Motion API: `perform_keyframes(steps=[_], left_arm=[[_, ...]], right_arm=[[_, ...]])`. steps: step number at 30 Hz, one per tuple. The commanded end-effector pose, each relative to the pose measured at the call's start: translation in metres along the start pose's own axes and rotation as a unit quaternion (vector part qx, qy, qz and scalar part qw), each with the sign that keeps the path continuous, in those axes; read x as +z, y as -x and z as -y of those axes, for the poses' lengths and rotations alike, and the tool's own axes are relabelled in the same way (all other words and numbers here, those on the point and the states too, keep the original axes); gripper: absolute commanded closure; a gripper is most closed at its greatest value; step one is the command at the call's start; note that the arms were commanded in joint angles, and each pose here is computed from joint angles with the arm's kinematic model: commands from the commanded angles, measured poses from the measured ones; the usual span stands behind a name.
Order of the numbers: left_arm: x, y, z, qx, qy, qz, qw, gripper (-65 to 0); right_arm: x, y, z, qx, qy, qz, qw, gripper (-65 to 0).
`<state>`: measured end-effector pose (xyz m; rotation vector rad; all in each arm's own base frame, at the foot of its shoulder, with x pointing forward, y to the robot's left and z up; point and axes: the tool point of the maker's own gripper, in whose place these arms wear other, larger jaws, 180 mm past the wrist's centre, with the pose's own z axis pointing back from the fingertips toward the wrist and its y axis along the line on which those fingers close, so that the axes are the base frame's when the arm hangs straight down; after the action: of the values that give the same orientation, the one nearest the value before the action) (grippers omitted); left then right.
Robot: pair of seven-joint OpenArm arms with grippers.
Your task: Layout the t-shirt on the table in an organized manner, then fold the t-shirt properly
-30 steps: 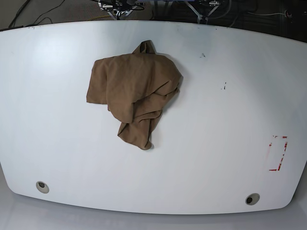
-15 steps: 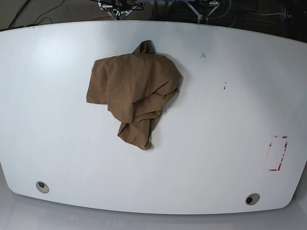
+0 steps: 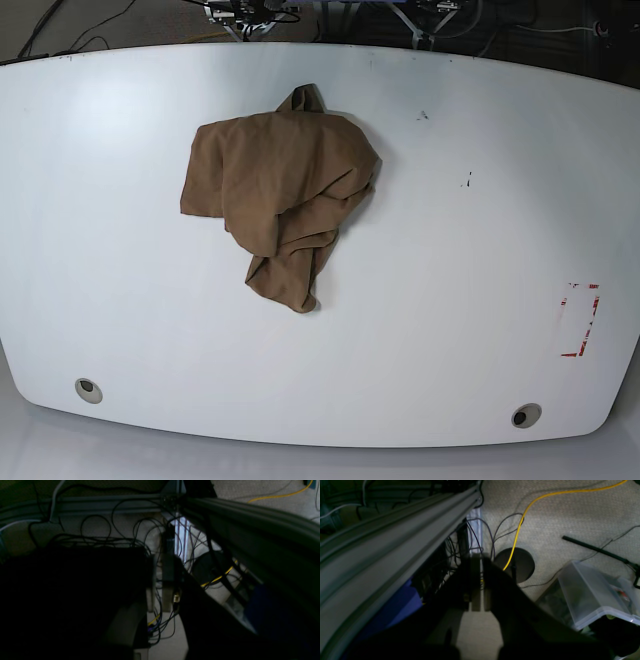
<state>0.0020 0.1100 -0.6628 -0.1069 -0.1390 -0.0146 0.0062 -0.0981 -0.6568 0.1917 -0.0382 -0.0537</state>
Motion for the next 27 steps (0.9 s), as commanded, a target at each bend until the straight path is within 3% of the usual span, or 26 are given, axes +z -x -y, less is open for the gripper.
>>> perform_keyframes(steps=[1,19,23,27], left_arm=[[0.001,0.004,0.000,-0.001,0.000,-0.003,1.000,-3.8],[0.001,0.005,0.000,-0.001,0.000,-0.005,1.000,-4.3],[0.001,0.009,0.000,-0.001,0.000,-0.007,1.000,-11.7],[0.002,0.014,0.000,-0.001,-0.001,-0.010,1.000,-24.9]], right_arm=[[0.000,-0.002,0.001,-0.002,-0.001,0.002,1.0000,-1.6],[0.001,-0.002,0.003,-0.001,0.000,0.002,1.0000,-1.8],[0.001,-0.002,0.003,-0.001,0.000,0.002,1.0000,-2.4],[0.001,-0.003,0.003,-0.001,0.001,0.003,1.0000,-11.2]])
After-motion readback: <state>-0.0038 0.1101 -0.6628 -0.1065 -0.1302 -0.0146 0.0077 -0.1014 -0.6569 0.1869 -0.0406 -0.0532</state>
